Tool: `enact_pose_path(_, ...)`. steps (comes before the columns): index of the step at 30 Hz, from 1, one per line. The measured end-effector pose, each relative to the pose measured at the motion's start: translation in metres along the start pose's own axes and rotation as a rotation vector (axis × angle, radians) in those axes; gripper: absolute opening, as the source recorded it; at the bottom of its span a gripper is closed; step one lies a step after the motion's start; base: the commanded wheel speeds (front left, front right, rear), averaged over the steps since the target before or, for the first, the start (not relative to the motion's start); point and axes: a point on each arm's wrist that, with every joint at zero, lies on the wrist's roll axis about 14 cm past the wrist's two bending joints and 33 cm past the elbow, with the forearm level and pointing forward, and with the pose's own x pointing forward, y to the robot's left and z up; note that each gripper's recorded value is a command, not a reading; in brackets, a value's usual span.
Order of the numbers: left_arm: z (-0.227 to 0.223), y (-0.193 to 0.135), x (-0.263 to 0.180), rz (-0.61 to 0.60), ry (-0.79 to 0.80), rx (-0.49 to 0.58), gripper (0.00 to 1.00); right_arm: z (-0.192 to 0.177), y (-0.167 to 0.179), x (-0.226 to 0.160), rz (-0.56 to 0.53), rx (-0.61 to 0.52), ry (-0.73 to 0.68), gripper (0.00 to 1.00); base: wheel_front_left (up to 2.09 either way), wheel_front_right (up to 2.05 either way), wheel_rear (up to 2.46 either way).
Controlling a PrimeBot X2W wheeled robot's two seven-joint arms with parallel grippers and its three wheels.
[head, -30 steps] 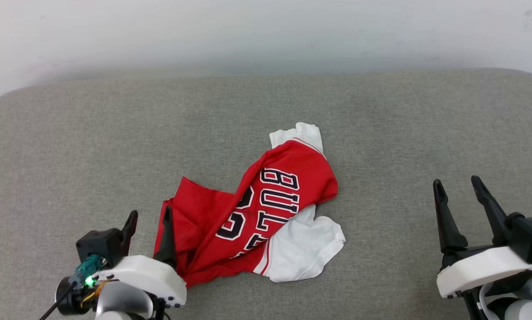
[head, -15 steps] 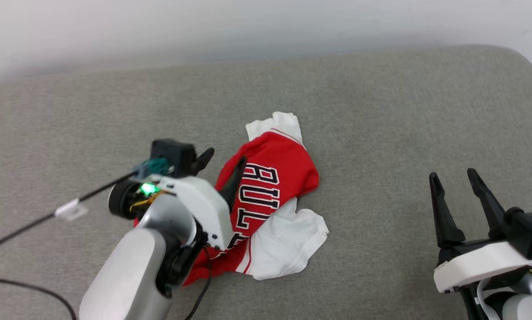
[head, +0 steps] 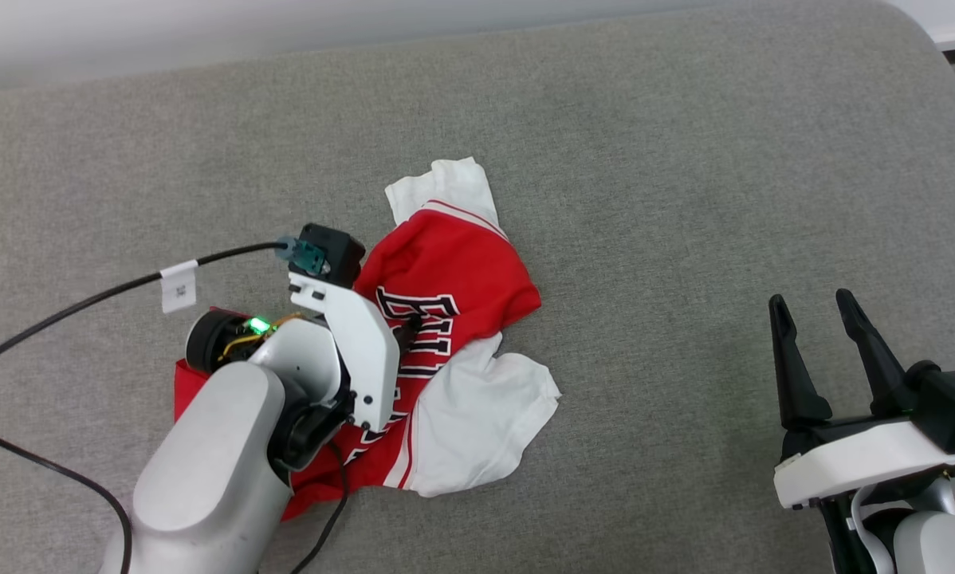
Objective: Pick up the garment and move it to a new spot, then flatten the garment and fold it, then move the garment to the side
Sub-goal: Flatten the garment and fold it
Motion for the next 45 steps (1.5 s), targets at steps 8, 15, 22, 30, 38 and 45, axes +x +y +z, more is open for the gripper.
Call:
enact_pose_path(8,0.030,0.017,-0.008,0.053,-0.147,-0.021,0.00,-0.004,0.005,0.010,0.016,0.012,0.002,1.00,0.00,0.00,0.00)
enact_pose_path(15,0.042,0.041,-0.044,0.168,-0.325,-0.114,0.00,-0.002,0.013,0.015,0.040,0.012,-0.005,1.00,0.00,0.00,0.00)
enact_pose_path(22,-0.028,0.051,-0.073,0.290,-0.284,-0.295,0.00,0.001,0.026,0.018,0.076,0.011,-0.008,1.00,0.00,0.00,0.00)
enact_pose_path(30,-0.092,0.019,-0.090,0.303,-0.190,-0.466,0.00,0.009,0.032,0.014,0.094,0.009,-0.016,1.00,0.00,0.00,0.00)
enact_pose_path(38,-0.093,-0.004,-0.094,0.261,-0.209,-0.447,1.00,0.017,0.033,0.006,0.098,0.002,-0.026,1.00,0.00,0.00,0.00)
enact_pose_path(45,-0.023,0.008,-0.112,0.291,-0.495,-0.300,1.00,0.023,0.033,0.002,0.100,-0.002,-0.033,1.00,0.00,0.00,0.00)
